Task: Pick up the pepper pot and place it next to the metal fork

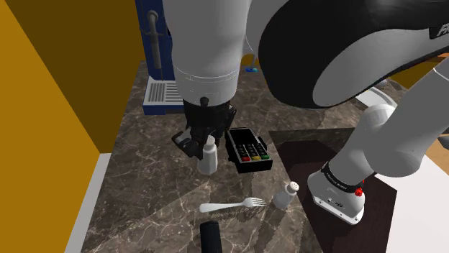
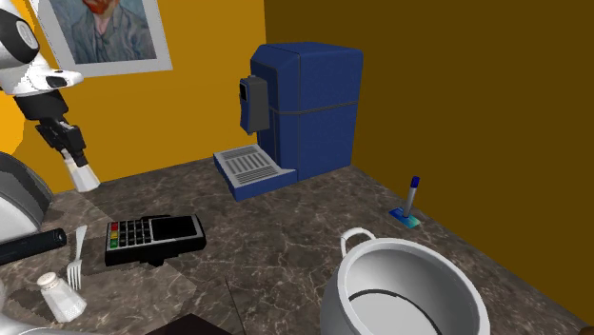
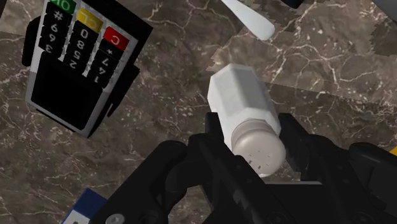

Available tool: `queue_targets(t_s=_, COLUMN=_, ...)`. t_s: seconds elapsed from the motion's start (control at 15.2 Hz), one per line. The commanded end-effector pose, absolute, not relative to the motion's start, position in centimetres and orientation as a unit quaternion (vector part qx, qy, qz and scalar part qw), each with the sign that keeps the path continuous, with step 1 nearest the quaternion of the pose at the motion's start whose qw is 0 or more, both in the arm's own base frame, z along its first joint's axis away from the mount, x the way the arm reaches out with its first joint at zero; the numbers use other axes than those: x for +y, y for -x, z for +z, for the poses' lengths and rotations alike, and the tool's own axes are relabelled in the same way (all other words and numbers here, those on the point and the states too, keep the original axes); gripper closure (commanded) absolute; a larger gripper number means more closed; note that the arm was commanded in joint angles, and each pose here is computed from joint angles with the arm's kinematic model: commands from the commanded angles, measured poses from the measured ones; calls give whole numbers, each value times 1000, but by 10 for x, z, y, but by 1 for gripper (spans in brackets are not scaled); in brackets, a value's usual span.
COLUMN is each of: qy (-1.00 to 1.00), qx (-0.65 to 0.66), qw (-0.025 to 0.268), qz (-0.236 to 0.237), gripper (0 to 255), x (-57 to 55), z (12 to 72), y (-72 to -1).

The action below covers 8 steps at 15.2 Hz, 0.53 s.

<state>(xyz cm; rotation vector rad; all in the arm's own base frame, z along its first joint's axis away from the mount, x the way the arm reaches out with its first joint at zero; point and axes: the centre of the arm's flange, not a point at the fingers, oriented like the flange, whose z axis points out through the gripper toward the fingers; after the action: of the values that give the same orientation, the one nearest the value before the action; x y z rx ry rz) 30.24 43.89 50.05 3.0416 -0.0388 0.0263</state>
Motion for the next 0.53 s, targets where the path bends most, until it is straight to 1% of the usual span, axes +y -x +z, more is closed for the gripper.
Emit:
queue_targets(t_s=0.0, qy=-999, qx=-13, qw=50, qz=9, gripper=255, x=440, z=489, y=-302)
queue_targets(t_s=0.46, qy=-999, qx=-13, qw=50, qz=9, gripper=255, x=440, z=452, y=-302)
